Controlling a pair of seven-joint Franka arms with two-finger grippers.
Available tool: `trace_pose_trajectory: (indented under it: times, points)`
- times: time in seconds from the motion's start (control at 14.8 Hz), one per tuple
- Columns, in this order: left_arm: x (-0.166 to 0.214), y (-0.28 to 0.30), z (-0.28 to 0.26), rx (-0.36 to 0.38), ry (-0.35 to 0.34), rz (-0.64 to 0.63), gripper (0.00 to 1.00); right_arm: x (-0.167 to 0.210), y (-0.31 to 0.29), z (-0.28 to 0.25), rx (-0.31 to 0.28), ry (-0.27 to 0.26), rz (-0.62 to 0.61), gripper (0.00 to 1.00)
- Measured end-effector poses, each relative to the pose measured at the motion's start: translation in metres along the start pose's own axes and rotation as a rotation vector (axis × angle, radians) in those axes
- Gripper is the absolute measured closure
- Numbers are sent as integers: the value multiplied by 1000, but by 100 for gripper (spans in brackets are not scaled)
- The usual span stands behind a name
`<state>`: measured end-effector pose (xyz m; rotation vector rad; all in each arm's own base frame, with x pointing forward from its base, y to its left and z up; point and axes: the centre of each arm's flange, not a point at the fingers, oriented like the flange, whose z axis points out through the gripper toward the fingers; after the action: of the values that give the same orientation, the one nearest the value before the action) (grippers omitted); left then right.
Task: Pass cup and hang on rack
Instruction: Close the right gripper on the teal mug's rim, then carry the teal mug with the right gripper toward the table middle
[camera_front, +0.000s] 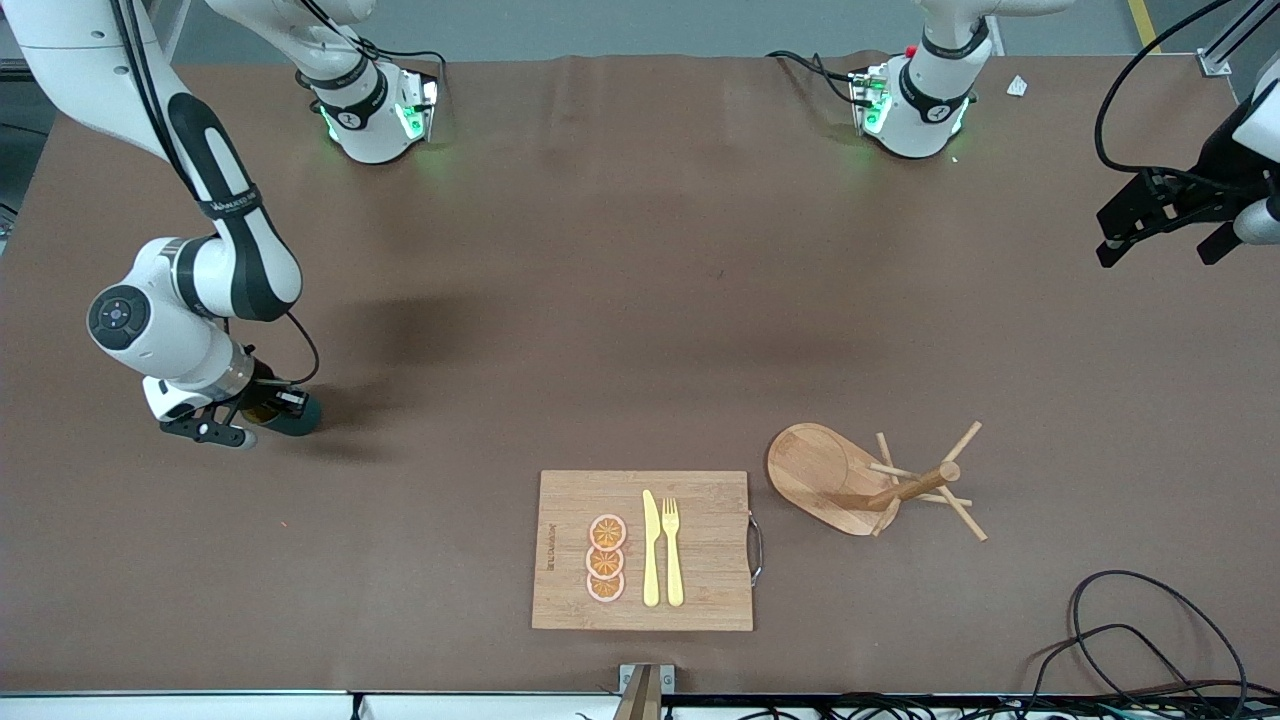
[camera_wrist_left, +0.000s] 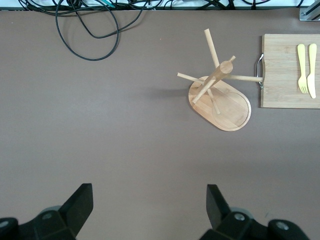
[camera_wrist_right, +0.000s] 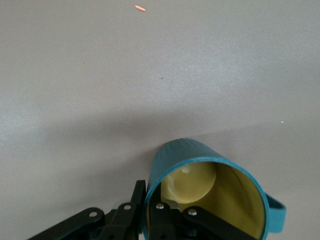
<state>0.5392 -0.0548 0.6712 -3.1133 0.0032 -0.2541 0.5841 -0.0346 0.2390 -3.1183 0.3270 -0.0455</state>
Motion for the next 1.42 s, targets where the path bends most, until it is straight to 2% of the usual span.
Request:
trace_pose_trajectory:
  times: [0.07,0.27,0.47,0.74,1.15,1.42]
  points:
    - [0,0,0,0,0,0,0,0,0,0,0,-1,2,95]
    - [0,0,0,0,-1,0,0,-2,-3,1,-2,-15,57,95]
    - [0,0,1,0,-1,0,0,-6,-20,-4,-10,-60,101,95]
    - [0,0,1,0,-2,-1,0,-26,-88,-45,-34,-107,190,95]
    - [1,-2,1,1,-2,-3,0,-102,-254,-106,-47,-74,354,95]
    - [1,-2,2,1,-3,-4,0,-143,-350,-144,12,-28,469,95]
